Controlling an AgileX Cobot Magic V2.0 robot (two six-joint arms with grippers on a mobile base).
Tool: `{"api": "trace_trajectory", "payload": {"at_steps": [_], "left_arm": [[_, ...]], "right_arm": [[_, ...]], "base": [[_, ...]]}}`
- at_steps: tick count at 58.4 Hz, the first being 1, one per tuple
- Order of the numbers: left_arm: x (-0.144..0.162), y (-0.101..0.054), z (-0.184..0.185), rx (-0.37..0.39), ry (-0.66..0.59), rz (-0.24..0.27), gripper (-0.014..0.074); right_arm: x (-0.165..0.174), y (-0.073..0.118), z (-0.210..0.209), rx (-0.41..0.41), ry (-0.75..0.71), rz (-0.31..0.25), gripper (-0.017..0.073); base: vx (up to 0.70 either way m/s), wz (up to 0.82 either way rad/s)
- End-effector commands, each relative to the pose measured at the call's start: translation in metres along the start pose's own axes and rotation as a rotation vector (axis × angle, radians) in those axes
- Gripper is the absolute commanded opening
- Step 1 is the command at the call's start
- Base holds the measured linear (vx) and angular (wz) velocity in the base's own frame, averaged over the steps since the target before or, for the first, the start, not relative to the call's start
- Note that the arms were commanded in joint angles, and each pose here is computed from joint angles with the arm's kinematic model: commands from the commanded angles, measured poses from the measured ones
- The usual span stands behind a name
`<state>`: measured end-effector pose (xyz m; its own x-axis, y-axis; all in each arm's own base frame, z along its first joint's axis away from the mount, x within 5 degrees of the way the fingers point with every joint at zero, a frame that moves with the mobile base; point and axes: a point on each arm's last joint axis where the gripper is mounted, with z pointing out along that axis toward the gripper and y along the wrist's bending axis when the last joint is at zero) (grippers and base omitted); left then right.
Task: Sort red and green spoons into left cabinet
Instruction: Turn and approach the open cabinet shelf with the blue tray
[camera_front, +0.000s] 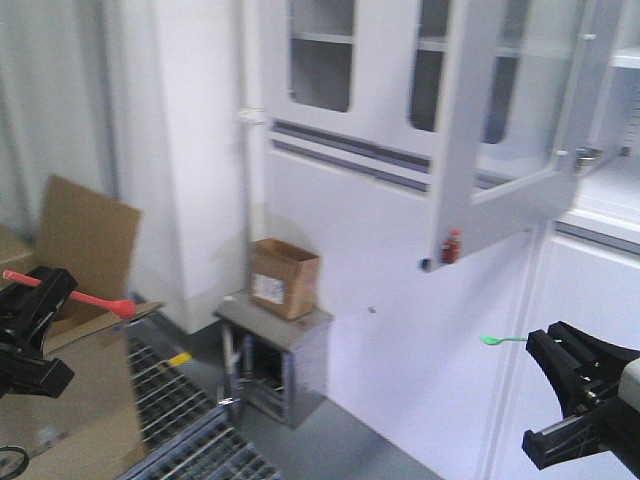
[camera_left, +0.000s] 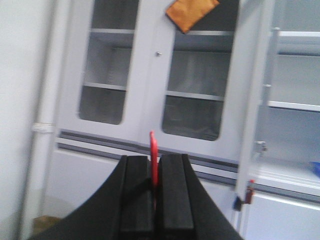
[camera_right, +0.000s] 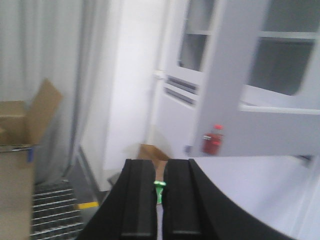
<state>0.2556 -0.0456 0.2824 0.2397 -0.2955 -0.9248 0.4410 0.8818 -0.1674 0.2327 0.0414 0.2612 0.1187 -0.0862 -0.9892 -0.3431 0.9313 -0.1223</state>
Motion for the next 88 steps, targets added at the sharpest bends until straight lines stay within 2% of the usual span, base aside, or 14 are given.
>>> {"api": "trace_trajectory", "payload": {"at_steps": [1,56,88], "left_arm": [[-0.0327,-0.0110,-0.0009,0.097,-0.262,0.001,-0.0007],[-0.0326,-0.0111,-0.0008,0.098,-0.262,0.001,-0.0007],[-0.0326,-0.0111,-0.0008,0.098,-0.262,0.001,-0.0007]], "right_arm": [[-0.0186,-0.0014,0.0012,-0.001,-0.122,-0.004,-0.0009],[-0.0186,-0.0014,0.0012,-0.001,-0.122,-0.004,-0.0009],[-0.0186,-0.0014,0.0012,-0.001,-0.122,-0.004,-0.0009]], "base": [[0.16,-0.64],[0.14,-0.55],[0.15,-0.23]]}}
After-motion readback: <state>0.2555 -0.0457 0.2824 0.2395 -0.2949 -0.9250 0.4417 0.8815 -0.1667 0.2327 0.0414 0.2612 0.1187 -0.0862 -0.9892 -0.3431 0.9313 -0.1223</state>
